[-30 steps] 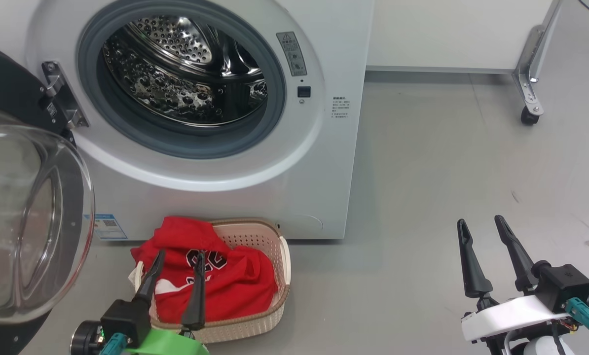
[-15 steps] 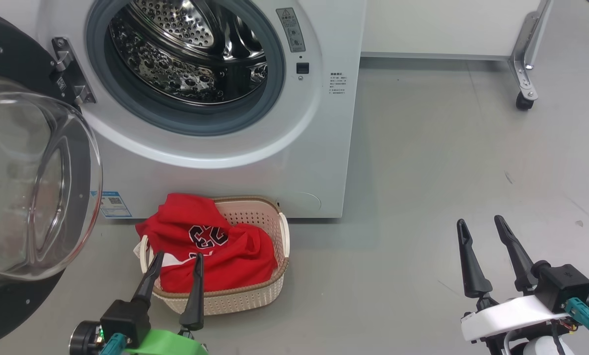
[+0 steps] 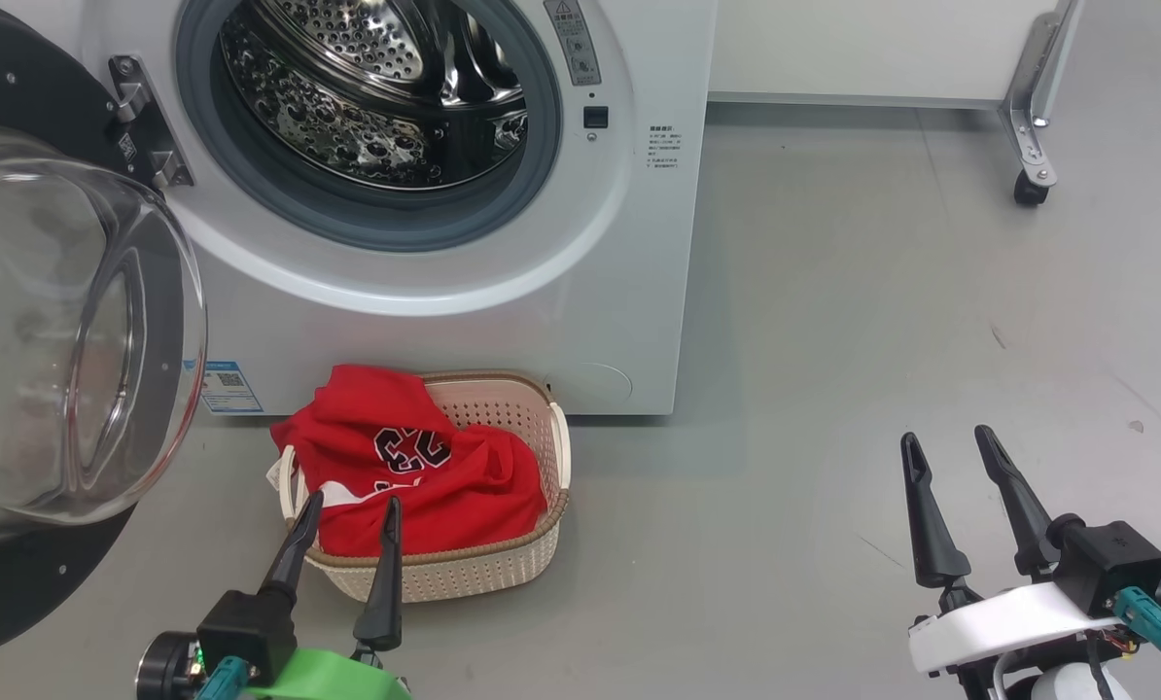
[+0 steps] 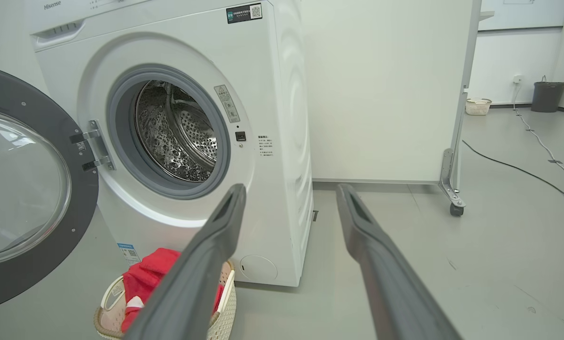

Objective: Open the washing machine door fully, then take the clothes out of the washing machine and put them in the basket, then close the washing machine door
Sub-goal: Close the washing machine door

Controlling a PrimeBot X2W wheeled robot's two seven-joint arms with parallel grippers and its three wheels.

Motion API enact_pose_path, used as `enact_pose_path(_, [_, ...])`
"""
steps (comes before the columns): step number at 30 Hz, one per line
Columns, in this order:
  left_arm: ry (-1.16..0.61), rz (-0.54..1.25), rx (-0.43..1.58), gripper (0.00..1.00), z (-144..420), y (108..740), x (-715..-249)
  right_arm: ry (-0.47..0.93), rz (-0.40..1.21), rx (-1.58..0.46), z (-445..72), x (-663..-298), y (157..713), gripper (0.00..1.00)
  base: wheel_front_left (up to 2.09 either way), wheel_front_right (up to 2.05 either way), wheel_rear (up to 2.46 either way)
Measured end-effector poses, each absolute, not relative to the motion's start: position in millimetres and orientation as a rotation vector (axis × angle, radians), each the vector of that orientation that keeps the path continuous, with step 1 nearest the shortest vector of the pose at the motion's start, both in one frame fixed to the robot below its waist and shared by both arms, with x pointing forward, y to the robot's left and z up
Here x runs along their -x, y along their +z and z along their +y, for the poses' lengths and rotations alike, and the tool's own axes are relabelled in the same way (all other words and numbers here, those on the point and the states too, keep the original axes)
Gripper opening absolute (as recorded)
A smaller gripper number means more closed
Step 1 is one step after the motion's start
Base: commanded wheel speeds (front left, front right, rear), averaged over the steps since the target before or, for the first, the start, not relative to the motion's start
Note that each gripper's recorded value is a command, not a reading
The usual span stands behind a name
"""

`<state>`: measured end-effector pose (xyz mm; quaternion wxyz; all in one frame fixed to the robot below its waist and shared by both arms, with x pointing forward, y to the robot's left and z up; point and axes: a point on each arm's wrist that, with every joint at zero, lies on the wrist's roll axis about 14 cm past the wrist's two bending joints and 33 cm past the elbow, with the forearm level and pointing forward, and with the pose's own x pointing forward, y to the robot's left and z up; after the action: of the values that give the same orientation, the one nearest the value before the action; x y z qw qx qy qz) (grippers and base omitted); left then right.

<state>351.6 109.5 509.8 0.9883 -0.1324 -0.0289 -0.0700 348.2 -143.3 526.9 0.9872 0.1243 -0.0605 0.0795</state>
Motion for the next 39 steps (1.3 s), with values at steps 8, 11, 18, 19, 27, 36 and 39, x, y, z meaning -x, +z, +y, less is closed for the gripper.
enact_pose_path(8, [-0.142,-0.061,0.259,1.00,109.4,510.5,-351.3,0.160,-0.121,-0.250,-143.1,-348.1,526.9,1.00,-0.01,0.01,0.00])
enact_pose_path(11, [-0.142,-0.061,0.257,1.00,109.2,510.6,-351.4,0.159,-0.122,-0.251,-143.1,-348.0,526.9,1.00,0.00,0.00,0.00])
enact_pose_path(18, [-0.143,-0.062,0.255,1.00,108.9,510.8,-351.4,0.157,-0.120,-0.251,-143.7,-347.8,526.4,1.00,0.00,0.00,0.00])
enact_pose_path(19, [-0.144,-0.063,0.253,1.00,108.9,510.9,-351.3,0.156,-0.120,-0.251,-143.7,-347.8,526.3,1.00,0.00,0.00,0.00])
enact_pose_path(27, [-0.148,-0.061,0.250,1.00,107.2,510.3,-348.5,0.157,-0.126,-0.252,-143.6,-350.6,528.1,1.00,0.00,0.00,0.00])
enact_pose_path(36, [-0.093,-0.059,0.249,1.00,123.3,507.5,-341.5,0.233,-0.112,-0.258,-120.6,-357.5,526.8,1.00,0.00,0.00,0.00])
enact_pose_path(39, [-0.062,-0.058,0.248,1.00,131.9,506.2,-338.0,0.266,-0.110,-0.259,-110.2,-361.1,527.4,1.00,0.00,0.00,0.00])
